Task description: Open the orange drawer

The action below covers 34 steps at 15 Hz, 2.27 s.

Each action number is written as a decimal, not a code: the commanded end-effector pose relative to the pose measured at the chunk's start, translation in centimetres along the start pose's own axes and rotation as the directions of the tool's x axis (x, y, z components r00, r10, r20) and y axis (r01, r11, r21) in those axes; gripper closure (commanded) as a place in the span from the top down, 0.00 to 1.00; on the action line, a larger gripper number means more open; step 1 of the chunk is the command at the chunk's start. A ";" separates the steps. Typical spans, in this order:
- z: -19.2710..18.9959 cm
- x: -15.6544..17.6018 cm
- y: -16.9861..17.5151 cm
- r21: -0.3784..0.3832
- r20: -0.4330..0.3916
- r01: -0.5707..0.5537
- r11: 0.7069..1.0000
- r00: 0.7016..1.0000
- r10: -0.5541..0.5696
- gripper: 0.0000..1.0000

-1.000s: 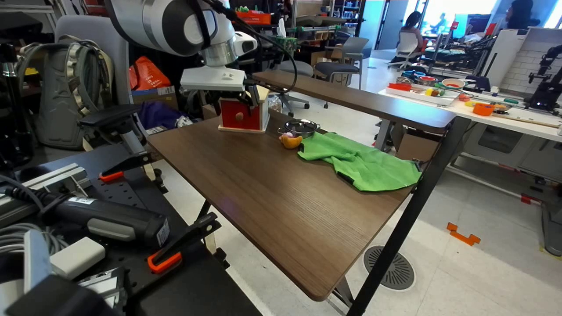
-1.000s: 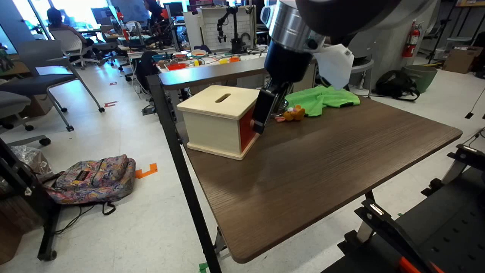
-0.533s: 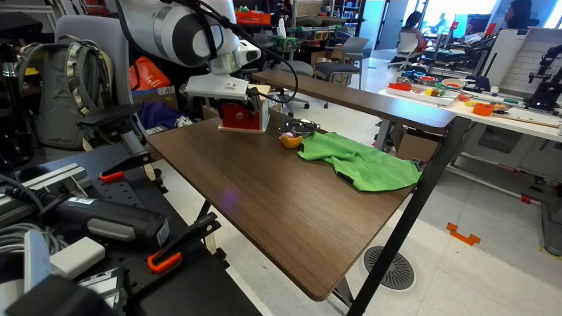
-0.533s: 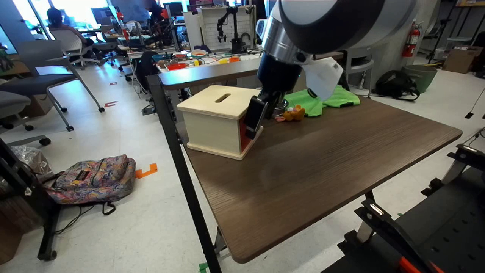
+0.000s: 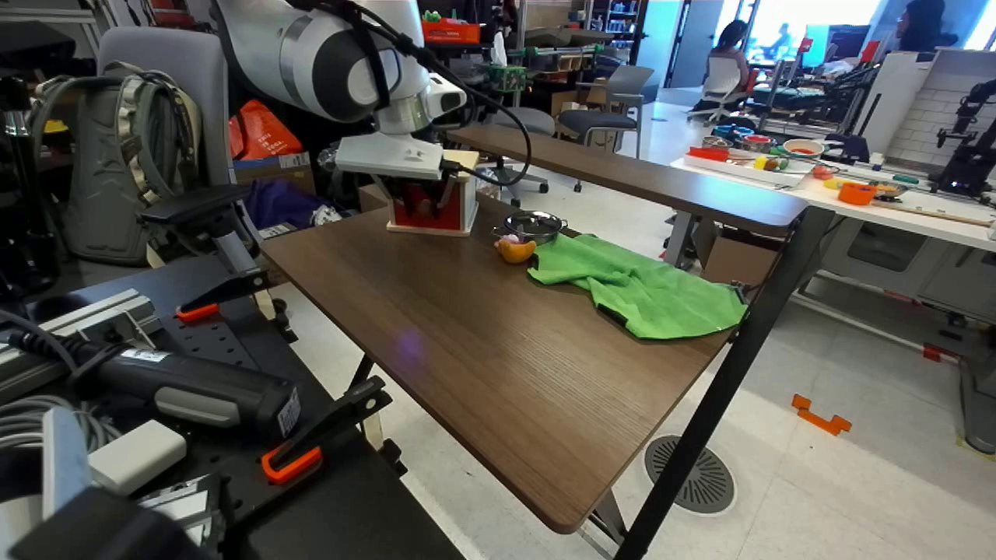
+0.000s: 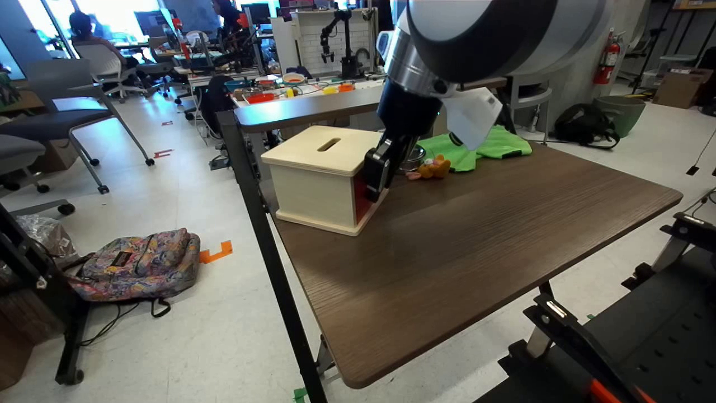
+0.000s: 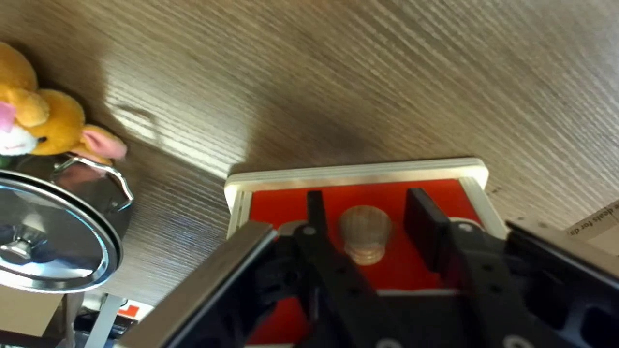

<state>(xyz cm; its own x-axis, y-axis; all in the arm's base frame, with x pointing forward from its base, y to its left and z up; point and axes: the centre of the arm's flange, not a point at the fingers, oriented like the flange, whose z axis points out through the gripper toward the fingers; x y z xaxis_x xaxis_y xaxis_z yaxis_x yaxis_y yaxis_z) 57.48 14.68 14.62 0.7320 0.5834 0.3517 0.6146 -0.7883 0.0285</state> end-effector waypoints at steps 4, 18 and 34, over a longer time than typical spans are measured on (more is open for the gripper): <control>0.4 0.2 1.1 0.001 -0.041 -0.012 1.000 0.999 0.012 0.07; -0.2 -2.7 2.0 0.040 -0.007 -0.044 0.998 0.999 0.045 0.07; -2.2 -6.9 2.4 0.071 0.020 -0.037 0.997 0.999 0.036 0.07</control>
<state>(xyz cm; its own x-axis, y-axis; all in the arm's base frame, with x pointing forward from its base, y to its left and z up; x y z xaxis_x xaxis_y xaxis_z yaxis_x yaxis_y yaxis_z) 54.75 10.11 14.22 0.7598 0.5517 0.3440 0.6029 -0.7959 -0.0550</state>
